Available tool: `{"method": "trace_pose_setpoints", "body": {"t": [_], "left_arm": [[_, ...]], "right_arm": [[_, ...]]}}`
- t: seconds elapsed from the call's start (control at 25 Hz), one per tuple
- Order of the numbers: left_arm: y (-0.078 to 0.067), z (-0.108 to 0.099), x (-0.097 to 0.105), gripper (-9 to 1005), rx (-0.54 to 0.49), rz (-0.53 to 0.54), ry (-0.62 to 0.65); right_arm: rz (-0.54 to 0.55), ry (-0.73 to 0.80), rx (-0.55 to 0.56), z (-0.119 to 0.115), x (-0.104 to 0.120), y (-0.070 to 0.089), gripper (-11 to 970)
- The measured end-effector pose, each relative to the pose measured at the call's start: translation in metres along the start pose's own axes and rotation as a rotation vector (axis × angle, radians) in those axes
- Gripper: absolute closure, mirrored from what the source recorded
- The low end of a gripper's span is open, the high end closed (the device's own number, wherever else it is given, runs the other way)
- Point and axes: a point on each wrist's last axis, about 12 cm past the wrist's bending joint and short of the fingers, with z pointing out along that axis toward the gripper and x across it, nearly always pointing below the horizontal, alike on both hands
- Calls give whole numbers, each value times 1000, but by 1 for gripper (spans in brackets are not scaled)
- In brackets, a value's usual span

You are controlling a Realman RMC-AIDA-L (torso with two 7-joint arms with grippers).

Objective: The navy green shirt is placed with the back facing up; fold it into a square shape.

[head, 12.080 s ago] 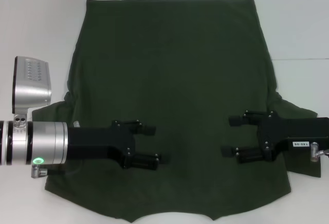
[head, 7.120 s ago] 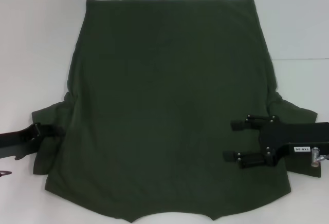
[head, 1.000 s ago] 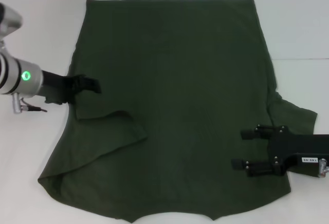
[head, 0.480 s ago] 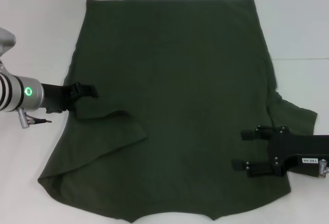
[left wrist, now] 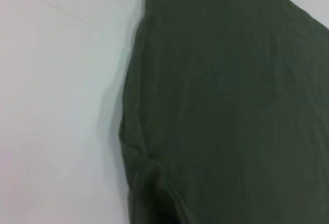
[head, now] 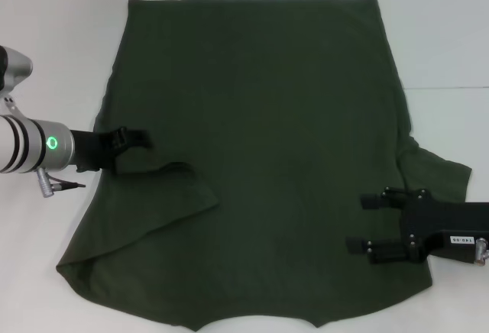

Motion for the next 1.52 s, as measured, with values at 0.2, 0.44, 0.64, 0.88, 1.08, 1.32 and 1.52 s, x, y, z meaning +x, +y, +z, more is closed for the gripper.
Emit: {"method": "trace_pose_setpoints", "body": {"t": [0.2,0.44,0.64,0.88,1.08,1.32,1.52], "left_arm": [[-11,0,-4,183,76,-44,-20],[-51,-1,-20,184,316,-87,-123],[-54,-1,-12,190,413,-61,-195],[-34,-19,2,193,555,76,-280],[-17,-43,23,194,703,306,-371],[6,-72,57,195,803,654,-423],[25,-81,81,191,795,826,-316]], "right_arm": [[1,1,2,0,0,0,60],[3,0,1,0,1,1,63],[6,-1,2,0,2,1,66],[30,-32,27,-3,0,-2,69],[91,-85,59,-7,-4,-5,72],[180,-122,76,-9,-8,-9,75],[221,-133,62,-10,-9,-8,78]]}}
